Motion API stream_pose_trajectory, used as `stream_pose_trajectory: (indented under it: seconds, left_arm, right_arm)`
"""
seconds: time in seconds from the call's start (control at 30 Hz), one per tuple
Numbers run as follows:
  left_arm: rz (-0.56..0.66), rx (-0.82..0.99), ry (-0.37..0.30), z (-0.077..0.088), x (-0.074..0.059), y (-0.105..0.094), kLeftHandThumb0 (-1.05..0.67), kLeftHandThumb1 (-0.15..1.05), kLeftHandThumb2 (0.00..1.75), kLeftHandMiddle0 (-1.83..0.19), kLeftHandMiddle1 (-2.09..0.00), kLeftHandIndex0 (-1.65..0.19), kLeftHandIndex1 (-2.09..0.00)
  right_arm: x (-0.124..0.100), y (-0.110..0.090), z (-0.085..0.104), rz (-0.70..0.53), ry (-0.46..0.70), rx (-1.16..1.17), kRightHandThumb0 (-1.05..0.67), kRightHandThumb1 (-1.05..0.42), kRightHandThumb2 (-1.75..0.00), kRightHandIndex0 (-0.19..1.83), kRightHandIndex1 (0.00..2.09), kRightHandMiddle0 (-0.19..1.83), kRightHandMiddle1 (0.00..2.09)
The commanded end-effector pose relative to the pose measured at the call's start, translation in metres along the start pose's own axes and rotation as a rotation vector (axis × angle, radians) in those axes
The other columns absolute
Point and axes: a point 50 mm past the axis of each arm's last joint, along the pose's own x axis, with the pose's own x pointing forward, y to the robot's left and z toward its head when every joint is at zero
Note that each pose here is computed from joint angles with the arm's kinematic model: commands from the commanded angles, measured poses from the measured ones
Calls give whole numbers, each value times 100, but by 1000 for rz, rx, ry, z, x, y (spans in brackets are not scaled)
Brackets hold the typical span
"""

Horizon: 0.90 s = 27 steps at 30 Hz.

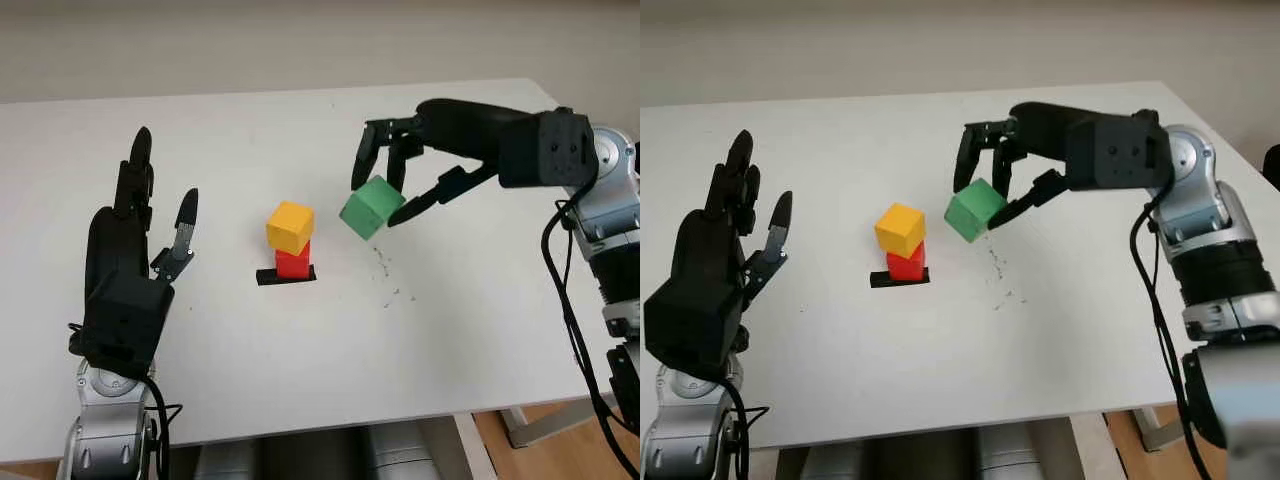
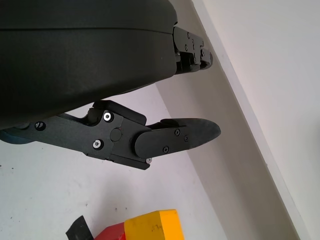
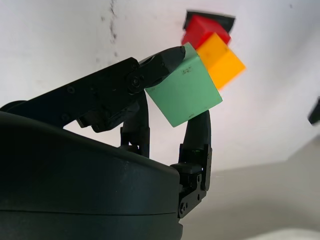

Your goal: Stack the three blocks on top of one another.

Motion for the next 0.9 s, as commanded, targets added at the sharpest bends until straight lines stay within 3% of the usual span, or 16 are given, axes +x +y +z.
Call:
stream_pose_trajectory:
  seconds: [0.0, 0.17, 0.33, 0.57, 0.87]
  left_arm:
    - [14, -1, -17, 4, -1, 3, -52, 105, 50, -11, -6, -4, -13]
    - [19, -18, -38, 4, 0, 2, -52, 105, 55, -11, -6, -5, -13]
    - [26, -36, -48, 4, -1, 3, -57, 105, 63, -13, -6, -6, -14]
    - [26, -45, -27, 3, -2, 3, -67, 105, 74, -11, -5, -4, -12]
    - [34, -194, 45, 3, -2, 0, -76, 105, 68, -5, -4, 1, -9]
  right_arm:
    - [5, -20, 15, -63, -60, -26, -26, -94, -4, 60, 138, 43, 140]
    - [24, -34, 30, -80, -93, -65, -28, -92, -4, 63, 138, 46, 145]
    - [43, -34, 37, -53, -85, -94, -30, -93, -5, 59, 142, 44, 151]
    - [67, -28, 52, -18, -108, -168, -30, -93, -6, 60, 139, 45, 152]
    - [86, -11, 58, 86, -81, -204, -26, -93, -6, 60, 134, 47, 148]
